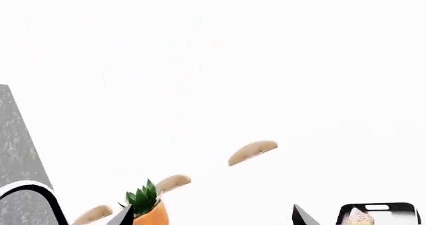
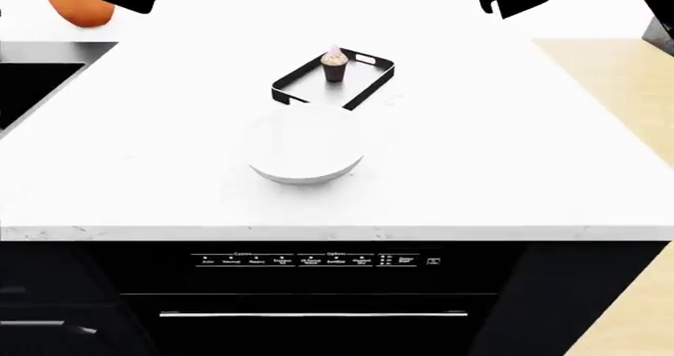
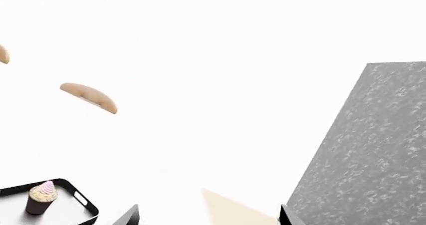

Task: Move the fresh-baked cupcake off the tray onto the counter, and place the bowl used for mixing into the sink.

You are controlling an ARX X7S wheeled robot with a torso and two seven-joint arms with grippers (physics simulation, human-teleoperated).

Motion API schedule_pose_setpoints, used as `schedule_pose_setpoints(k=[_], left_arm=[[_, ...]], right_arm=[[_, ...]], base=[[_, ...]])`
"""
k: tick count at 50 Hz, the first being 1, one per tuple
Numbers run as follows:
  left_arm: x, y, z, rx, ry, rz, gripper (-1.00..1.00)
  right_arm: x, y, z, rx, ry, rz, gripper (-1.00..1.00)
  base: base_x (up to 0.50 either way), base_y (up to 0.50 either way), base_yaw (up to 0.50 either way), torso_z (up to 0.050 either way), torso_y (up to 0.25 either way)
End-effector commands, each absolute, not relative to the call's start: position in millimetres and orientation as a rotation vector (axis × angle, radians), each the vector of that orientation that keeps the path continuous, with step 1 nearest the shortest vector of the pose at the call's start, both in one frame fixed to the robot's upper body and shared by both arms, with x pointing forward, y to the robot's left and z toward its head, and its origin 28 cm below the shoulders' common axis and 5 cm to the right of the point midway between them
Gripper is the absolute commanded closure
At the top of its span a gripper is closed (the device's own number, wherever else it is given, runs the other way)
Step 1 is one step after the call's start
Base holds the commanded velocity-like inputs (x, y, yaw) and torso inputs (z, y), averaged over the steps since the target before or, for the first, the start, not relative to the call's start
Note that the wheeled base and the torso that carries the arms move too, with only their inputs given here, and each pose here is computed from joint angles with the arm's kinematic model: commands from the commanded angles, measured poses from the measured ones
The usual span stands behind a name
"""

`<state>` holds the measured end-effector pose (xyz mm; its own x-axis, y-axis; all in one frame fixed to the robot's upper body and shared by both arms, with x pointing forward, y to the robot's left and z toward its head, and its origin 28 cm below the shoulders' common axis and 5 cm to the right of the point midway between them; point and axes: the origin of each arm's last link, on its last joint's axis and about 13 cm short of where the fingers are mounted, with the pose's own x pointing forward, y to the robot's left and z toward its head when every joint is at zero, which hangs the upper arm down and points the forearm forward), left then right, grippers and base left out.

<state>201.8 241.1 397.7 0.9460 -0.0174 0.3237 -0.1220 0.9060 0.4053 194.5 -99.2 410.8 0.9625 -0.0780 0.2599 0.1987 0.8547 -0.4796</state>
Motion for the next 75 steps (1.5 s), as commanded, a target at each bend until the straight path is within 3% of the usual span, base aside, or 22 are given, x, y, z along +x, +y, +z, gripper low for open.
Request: schedule_pose_setpoints(k=[1,50,61,75], left_arm=[[191,247,408,0.498,-0.297,0.057,-1.0],[188,247,400,0.544,-0.236,0.01,-1.0],[184,250,396,0.533,-0.229,0.008,-1.0],[179,253,397,0.526,-0.231,0.02,-1.0]], right_arm=[[196,-100,414,-0.576,-0.205,-0.165,-1.0],[208,-98,396,-0.605,-0.127,-0.123,-1.0],[212,-92,395,-0.509,-0.118,-0.056,-1.0],[253,-65,374,-0.257,-0.006,0.14,-1.0]], base=[[0.5,0.0,0.0,0.0,0.0],[0.5,0.0,0.0,0.0,0.001],[0.03,0.0,0.0,0.0,0.0],[0.0,0.0,0.0,0.0,0.0]])
